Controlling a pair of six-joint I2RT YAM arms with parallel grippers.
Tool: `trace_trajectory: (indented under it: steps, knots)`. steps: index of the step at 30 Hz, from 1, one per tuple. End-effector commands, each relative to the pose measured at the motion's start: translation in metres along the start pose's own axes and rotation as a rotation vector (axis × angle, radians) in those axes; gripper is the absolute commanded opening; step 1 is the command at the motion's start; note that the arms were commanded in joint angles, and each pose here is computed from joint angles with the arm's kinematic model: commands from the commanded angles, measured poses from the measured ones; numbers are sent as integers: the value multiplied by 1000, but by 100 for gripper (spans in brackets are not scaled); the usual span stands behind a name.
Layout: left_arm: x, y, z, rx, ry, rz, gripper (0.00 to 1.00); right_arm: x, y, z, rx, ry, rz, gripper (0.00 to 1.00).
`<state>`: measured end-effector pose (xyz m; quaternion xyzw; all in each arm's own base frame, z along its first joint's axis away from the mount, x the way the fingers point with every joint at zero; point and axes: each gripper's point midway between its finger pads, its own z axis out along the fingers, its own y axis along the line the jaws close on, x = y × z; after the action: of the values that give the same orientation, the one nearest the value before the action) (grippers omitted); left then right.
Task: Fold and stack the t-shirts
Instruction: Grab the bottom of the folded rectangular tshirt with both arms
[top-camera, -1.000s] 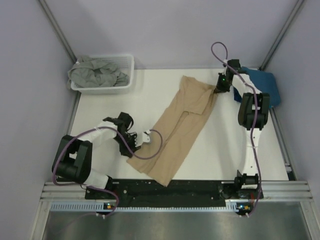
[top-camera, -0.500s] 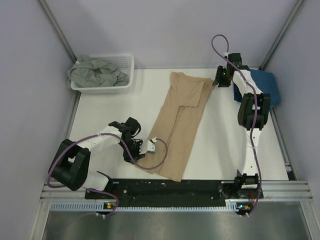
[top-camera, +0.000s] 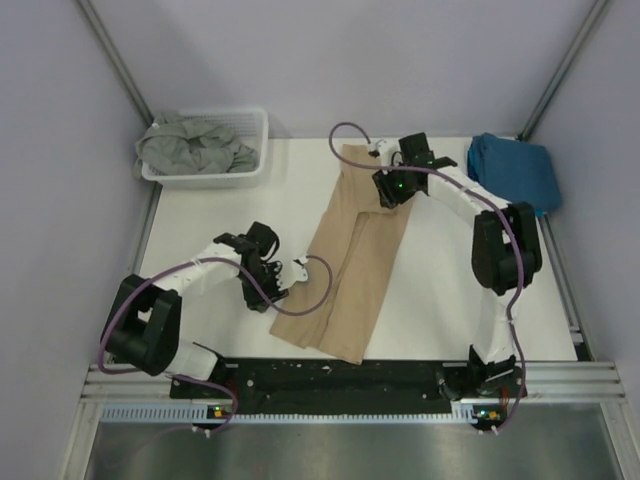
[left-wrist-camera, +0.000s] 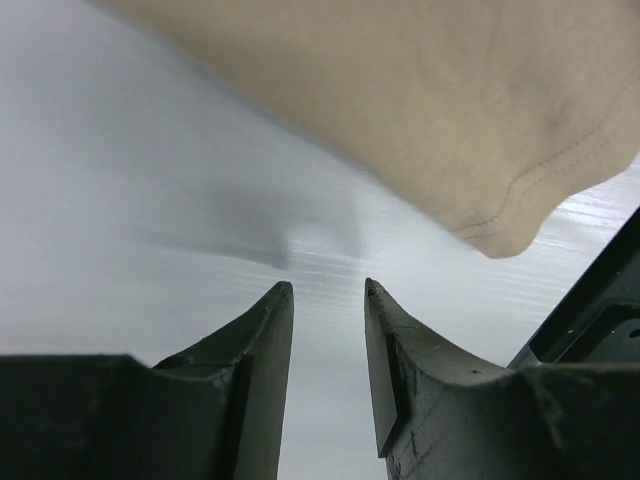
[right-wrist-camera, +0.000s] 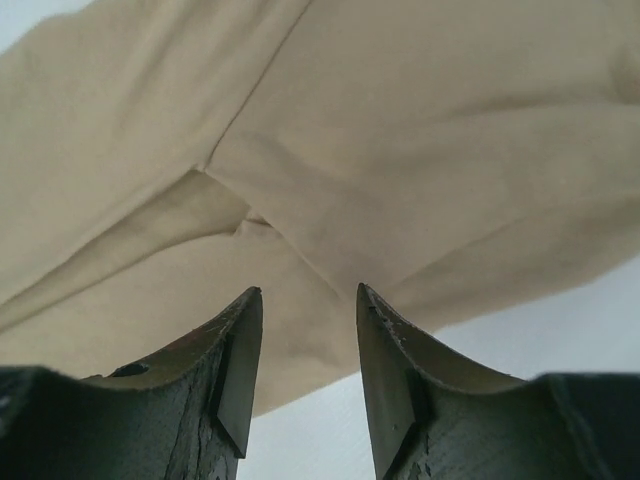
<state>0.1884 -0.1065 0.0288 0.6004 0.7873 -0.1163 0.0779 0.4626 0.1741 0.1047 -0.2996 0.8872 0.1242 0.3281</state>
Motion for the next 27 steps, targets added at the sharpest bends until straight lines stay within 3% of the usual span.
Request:
trace_trajectory:
  steps: [1, 6, 15, 20, 27]
  knots:
    - [-4, 12, 0, -23, -5, -65, 40, 5, -5, 25, 42, 54, -234, 42]
    - [-3, 11, 1, -6, -3, -75, 40, 10, -19, 42, 125, 122, -262, 34]
    - [-4, 11, 1, 0, 0, -69, 40, 21, -15, 50, 114, 165, -306, 33]
    - [-2, 11, 1, 5, 11, -67, 40, 23, -13, 48, 106, 175, -302, 6]
    - [-2, 11, 0, 1, 6, -58, 40, 12, 3, 21, 128, 162, -348, 0]
